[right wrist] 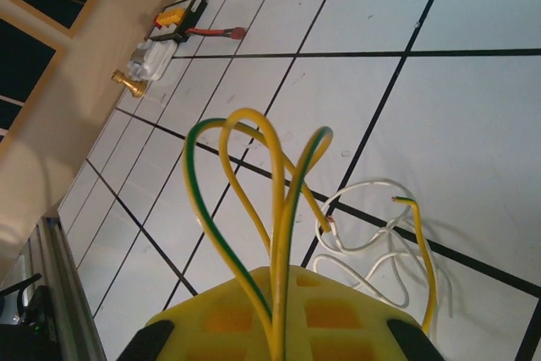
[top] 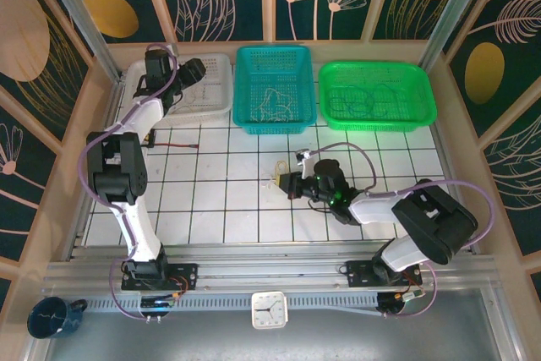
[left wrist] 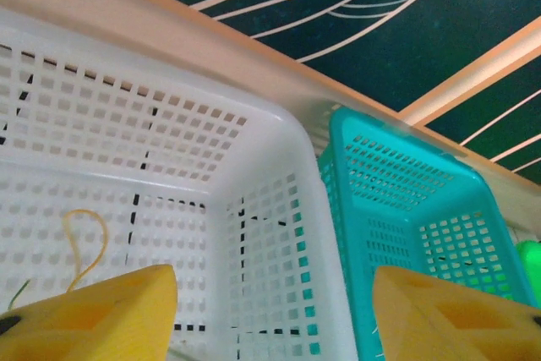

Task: Untangle the cables

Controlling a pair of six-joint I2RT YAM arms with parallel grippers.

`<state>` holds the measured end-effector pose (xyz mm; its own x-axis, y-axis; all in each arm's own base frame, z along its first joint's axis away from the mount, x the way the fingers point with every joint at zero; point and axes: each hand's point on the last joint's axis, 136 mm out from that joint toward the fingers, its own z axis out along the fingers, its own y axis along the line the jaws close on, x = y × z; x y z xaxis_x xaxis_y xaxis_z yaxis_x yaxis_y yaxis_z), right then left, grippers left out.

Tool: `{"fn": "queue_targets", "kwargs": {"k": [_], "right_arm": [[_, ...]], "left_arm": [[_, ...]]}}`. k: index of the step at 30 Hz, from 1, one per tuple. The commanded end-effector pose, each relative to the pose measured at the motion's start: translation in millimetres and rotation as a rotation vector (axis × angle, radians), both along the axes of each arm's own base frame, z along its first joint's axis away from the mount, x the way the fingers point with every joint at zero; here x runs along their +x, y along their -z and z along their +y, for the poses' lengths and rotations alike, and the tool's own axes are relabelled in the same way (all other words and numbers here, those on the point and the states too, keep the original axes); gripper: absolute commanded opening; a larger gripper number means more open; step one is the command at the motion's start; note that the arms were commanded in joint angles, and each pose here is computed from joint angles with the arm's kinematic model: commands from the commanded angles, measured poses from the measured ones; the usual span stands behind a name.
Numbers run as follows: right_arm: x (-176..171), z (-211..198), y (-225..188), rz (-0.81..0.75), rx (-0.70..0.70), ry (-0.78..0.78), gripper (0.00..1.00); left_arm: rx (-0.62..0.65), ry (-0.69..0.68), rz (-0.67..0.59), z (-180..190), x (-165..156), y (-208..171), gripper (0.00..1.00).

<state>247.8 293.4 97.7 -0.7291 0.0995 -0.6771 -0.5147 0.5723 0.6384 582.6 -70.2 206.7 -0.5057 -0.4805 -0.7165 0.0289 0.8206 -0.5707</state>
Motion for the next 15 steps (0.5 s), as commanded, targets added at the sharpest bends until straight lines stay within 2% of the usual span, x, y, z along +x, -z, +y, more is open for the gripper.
{"fn": "queue_targets", "kwargs": {"k": [1, 7, 10, 15], "right_arm": [[0.4, 1.9, -15.9, -0.041, 0.037, -0.048, 0.00], [-0.8, -2.1, -23.2, -0.048, 0.072, -0.087, 0.00], [-1.4, -4.8, -28.4, -0.043, 0.095, -0.101, 0.00], [-1.4, -8.4, -39.7, -0.034, 0.134, -0.108, 0.00]], "left_arm": [[-0.020, 0.044, -0.083, -4.5, -10.0, -45.1, 0.67], [-0.211, 0.187, -0.117, -35.0, -64.0, -58.7, 0.73], [-0.274, 0.241, -0.128, -50.9, -107.9, -57.8, 0.75], [-0.340, 0.355, -0.105, -95.0, -183.6, -34.6, 0.77]]}}
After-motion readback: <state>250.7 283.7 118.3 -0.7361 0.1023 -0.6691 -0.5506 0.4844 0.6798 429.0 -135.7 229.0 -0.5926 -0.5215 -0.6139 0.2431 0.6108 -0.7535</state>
